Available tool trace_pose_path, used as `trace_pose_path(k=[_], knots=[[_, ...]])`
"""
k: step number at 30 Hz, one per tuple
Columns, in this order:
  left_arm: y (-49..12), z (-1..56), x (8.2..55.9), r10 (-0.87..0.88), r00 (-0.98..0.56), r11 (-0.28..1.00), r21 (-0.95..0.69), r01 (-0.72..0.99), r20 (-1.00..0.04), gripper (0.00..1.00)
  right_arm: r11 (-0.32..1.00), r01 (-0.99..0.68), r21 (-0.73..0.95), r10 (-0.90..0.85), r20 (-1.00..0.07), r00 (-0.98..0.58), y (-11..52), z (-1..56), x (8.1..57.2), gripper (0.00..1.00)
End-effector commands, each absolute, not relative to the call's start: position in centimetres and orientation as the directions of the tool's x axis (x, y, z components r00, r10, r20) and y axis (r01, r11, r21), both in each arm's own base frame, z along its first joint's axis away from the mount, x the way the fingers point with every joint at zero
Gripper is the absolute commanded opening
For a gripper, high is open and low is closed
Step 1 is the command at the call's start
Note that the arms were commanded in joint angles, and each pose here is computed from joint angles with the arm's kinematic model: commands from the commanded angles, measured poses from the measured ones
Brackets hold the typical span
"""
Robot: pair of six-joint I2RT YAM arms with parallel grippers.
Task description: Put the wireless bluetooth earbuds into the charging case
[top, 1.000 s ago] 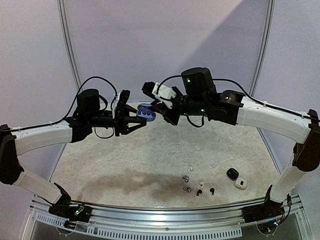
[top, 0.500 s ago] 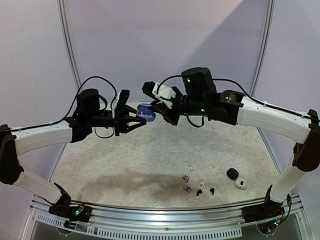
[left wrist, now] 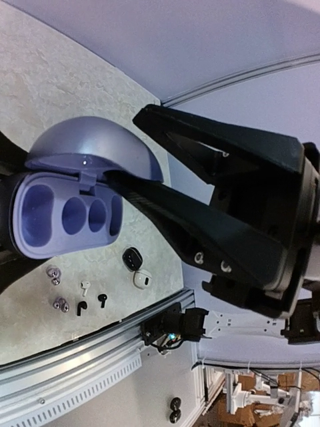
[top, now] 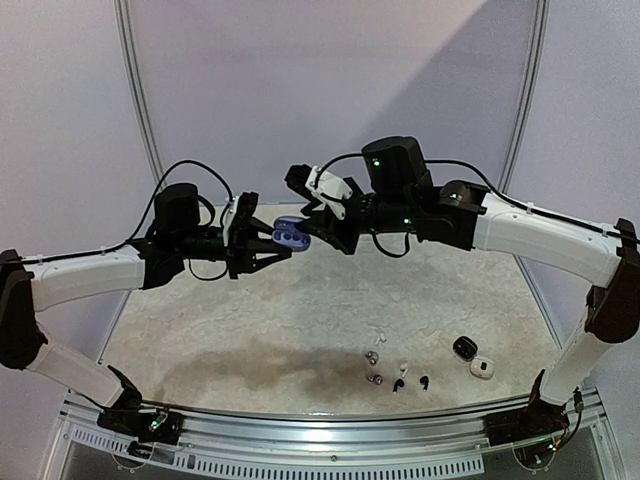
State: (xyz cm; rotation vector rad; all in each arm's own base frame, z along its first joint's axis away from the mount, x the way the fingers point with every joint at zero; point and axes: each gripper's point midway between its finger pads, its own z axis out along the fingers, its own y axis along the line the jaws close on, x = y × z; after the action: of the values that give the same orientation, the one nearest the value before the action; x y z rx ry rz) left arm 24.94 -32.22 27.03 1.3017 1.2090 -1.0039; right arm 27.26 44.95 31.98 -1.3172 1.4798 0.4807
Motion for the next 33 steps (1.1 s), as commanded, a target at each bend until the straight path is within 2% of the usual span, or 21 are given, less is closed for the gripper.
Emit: trace_pose_path(k=[1,5,15,21,29,33], knots=[[-32.3,26.0,22.7,0.111,0.209,-0.043,0.206,0.978,-0.972,0.0,0.324,-0.916,-0.238,-0.417,-0.905,0.087,45.2,31.9,27.8,0.32],[-32.3,25.7,22.4,0.111,0.234,-0.062,0.229,0.972,-0.966,0.0,0.335,-0.922,-0.192,-0.406,-0.913,0.043,44.9,31.7,28.2,0.33],[-32.4,25.2,22.9,0.118,0.153,-0.03,0.15,0.988,-0.981,0.0,0.361,-0.931,-0.05,-0.384,-0.918,-0.1,44.3,31.2,29.5,0.38],[-32.4,24.5,24.3,0.129,0.021,0.054,0.028,0.998,-0.991,0.0,0.304,-0.952,-0.026,-0.36,-0.929,-0.09,45.1,32.0,28.7,0.54],[-32.5,23.9,25.0,0.117,-0.042,0.094,-0.031,0.995,-0.992,0.0,0.272,-0.962,0.008,-0.339,-0.935,-0.103,45.7,33.1,28.4,0.71],[-32.4,23.5,25.3,0.111,-0.066,0.119,-0.053,0.991,-0.992,0.0,0.284,-0.958,0.044,-0.287,-0.949,-0.128,45.6,34.9,28.8,0.83]])
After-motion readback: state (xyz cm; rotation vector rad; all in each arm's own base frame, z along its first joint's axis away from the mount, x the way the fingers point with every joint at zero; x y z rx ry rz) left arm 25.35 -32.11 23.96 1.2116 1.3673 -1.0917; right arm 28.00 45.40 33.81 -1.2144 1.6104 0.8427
